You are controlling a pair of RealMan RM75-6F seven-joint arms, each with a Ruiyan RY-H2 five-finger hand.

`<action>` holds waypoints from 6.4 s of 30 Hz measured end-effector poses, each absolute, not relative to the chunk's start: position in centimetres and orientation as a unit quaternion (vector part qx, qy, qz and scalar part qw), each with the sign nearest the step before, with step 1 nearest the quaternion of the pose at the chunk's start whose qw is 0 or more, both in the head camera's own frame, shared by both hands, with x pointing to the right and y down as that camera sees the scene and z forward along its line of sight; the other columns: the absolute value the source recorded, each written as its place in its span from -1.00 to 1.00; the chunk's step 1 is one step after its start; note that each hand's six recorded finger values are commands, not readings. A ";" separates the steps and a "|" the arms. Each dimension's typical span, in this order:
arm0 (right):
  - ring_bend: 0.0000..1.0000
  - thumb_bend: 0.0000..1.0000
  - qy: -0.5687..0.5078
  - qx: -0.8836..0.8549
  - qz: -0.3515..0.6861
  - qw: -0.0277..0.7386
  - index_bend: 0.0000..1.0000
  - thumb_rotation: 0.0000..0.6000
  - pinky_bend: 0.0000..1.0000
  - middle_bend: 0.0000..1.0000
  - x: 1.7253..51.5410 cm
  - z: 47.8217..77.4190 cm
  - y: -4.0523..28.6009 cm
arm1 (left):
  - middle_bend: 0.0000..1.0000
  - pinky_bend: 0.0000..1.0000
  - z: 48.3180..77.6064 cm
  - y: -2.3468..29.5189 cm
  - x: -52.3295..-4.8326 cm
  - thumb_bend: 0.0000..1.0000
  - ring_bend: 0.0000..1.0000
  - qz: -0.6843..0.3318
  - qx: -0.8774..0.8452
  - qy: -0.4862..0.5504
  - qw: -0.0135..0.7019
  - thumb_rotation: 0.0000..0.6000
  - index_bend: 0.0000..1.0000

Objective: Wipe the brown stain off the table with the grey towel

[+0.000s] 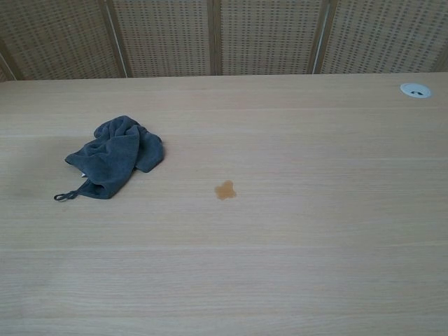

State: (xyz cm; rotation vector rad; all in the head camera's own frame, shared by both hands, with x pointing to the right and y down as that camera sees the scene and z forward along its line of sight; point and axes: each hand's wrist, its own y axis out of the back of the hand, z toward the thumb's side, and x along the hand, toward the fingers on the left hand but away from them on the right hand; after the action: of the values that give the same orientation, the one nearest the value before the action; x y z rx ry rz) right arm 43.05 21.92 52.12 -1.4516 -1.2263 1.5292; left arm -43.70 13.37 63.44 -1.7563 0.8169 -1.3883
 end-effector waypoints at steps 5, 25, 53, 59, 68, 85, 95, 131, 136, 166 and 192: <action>-1.00 -1.00 -0.475 -0.559 0.589 0.340 -1.00 1.00 -1.00 -1.00 43.2 52.1 21.8 | -1.00 -0.89 66.6 10.6 -41.5 -0.77 -1.00 -0.556 -0.680 0.275 0.391 1.00 -0.83; -1.00 -1.00 -0.486 -0.558 0.589 0.325 -1.00 1.00 -1.00 -1.00 44.1 52.1 21.5 | -1.00 -0.95 72.6 6.0 -32.2 -0.81 -1.00 -0.586 -0.652 0.170 0.450 1.00 -0.86; -1.00 -1.00 -0.506 -0.575 0.570 0.296 -1.00 1.00 -1.00 -1.00 44.5 51.9 21.2 | -0.78 -0.21 76.9 6.9 -27.3 -0.79 -0.88 -0.605 -0.644 0.099 0.459 1.00 -0.50; -1.00 -1.00 -0.510 -0.601 0.547 0.282 -1.00 1.00 -1.00 -1.00 43.9 51.8 21.2 | -0.34 0.20 77.4 7.2 -27.0 -0.75 -0.46 -0.604 -0.630 0.098 0.479 1.00 -0.21; -1.00 -1.00 -0.511 -0.614 0.533 0.277 -1.00 1.00 -1.00 -1.00 44.0 51.2 21.3 | 0.39 0.67 77.5 7.8 -26.8 -0.60 0.30 -0.601 -0.619 0.095 0.497 1.00 0.47; -1.00 -1.00 -0.511 -0.614 0.535 0.275 -1.00 1.00 -1.00 -1.00 44.0 51.3 21.4 | 0.45 0.88 73.4 7.5 -25.9 -0.53 0.42 -0.508 -0.645 0.153 0.550 1.00 0.49; -1.00 -1.00 -0.510 -0.612 0.539 0.275 -1.00 1.00 -1.00 -1.00 44.0 51.4 21.4 | 0.48 0.88 68.4 8.7 -24.5 -0.52 0.42 -0.338 -0.682 0.186 0.622 1.00 0.48; -1.00 -1.00 -0.506 -0.611 0.545 0.273 -1.00 1.00 -1.00 -1.00 43.9 51.8 21.3 | 0.43 0.86 65.0 13.0 -15.8 -0.54 0.39 -0.070 -0.689 0.142 0.708 1.00 0.46; -1.00 -1.00 -0.508 -0.611 0.544 0.271 -1.00 1.00 -1.00 -1.00 44.0 51.7 21.3 | 0.41 0.85 65.3 12.8 -12.8 -0.54 0.37 -0.059 -0.681 0.125 0.719 1.00 0.46; -1.00 -1.00 -0.517 -0.604 0.545 0.267 -1.00 1.00 -1.00 -1.00 45.0 51.6 20.9 | 0.37 0.84 68.3 11.2 -7.2 -0.55 0.34 -0.115 -0.682 0.100 0.715 1.00 0.45; -1.00 -1.00 -0.518 -0.607 0.540 0.270 -1.00 1.00 -1.00 -1.00 44.9 51.3 20.9 | 0.34 0.84 72.5 13.3 -7.2 -0.57 0.32 -0.185 -0.715 0.073 0.670 1.00 0.46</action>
State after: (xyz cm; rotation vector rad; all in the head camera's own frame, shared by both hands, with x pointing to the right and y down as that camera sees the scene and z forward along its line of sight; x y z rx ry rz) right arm 44.93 20.94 51.26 -1.6350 -1.3960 1.4543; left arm -7.21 13.33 72.49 -1.6120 0.1652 -0.4175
